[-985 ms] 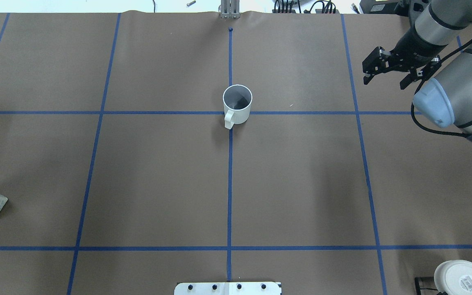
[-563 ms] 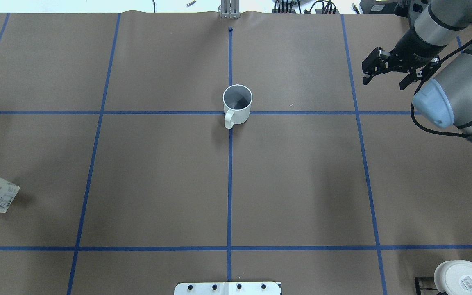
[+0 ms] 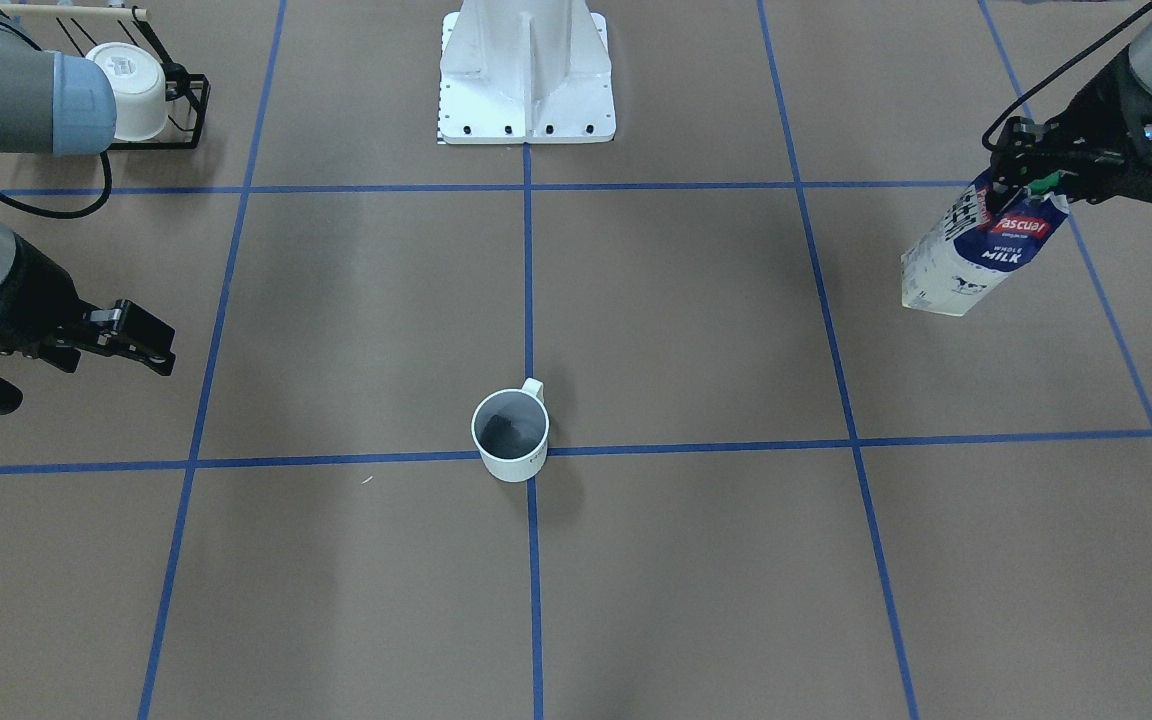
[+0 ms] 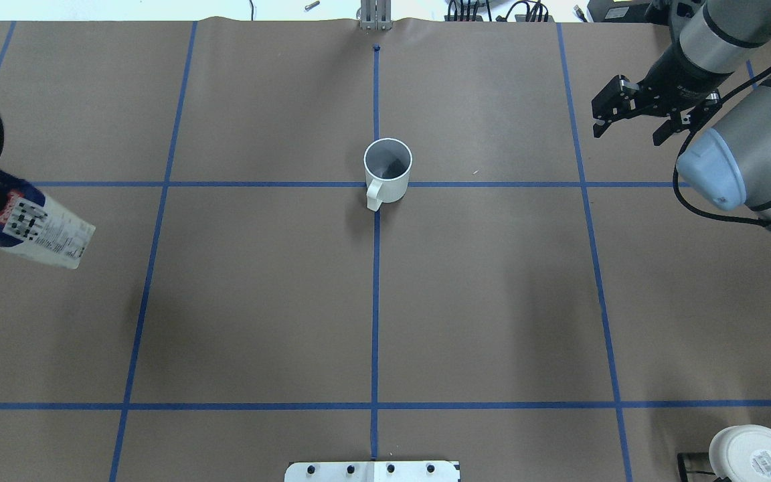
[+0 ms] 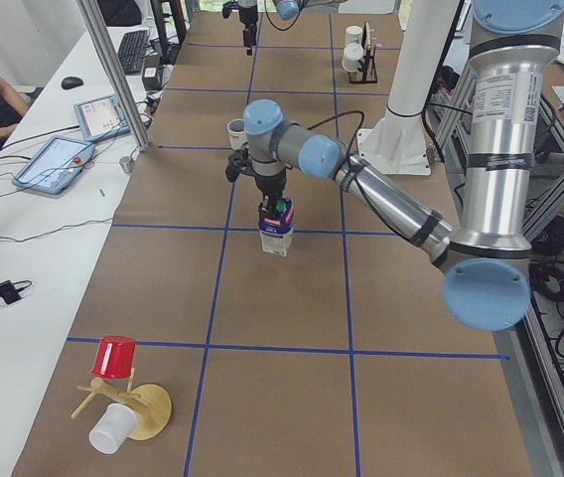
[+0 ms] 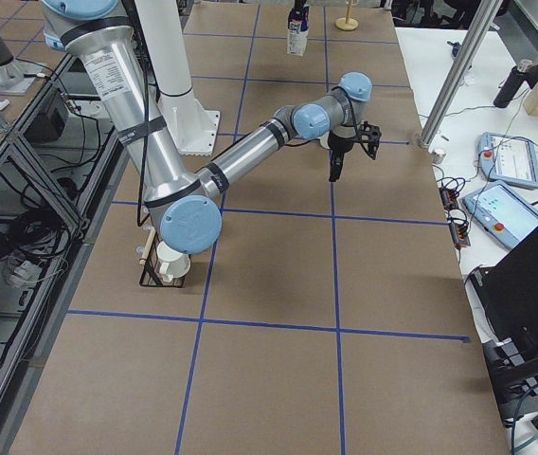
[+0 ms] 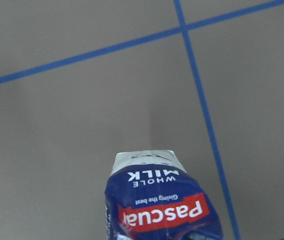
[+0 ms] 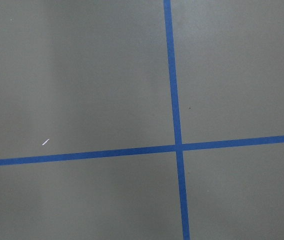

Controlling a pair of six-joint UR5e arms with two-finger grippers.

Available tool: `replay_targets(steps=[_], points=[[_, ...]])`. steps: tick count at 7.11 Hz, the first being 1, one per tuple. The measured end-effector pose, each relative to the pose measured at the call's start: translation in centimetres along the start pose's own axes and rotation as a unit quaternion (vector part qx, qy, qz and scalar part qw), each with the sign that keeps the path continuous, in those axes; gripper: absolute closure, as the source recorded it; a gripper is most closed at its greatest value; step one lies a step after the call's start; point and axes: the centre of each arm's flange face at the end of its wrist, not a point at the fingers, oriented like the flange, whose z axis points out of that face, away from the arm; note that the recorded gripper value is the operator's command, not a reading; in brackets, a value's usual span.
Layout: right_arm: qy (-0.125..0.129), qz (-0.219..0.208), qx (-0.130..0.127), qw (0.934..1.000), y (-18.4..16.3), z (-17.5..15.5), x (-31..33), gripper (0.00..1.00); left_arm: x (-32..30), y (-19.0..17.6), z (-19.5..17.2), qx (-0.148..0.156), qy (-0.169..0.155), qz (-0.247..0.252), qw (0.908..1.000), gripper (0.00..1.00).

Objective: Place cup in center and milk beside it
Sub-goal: 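Carry the milk carton with the left gripper beside the white mug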

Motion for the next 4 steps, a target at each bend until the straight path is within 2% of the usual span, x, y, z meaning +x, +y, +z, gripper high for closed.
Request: replay_targets(steps=[1,2,3,4], points=[[-0.001,0.000,0.000,1.0000,0.0,0.0,0.0,0.00,4.6,-3.9,-1.8,-0.007,0.000,-0.029,0.9996,1.00],[-0.002,0.000,0.000,1.0000,0.1,-0.1,0.1,0.00,9.5,-6.9,-1.8,-0.016,0.001,-0.057,0.9982,1.00],[-0.002,-0.001,0.000,1.0000,0.4,-0.1,0.5,0.00,15.0,-9.8,-0.4,-0.018,-0.002,-0.085,0.9962,1.00],[-0.003,-0.002,0.000,1.0000,0.7,-0.2,0.8,0.00,19.2,-12.8,1.6,-0.007,0.000,-0.107,0.9942,1.00]])
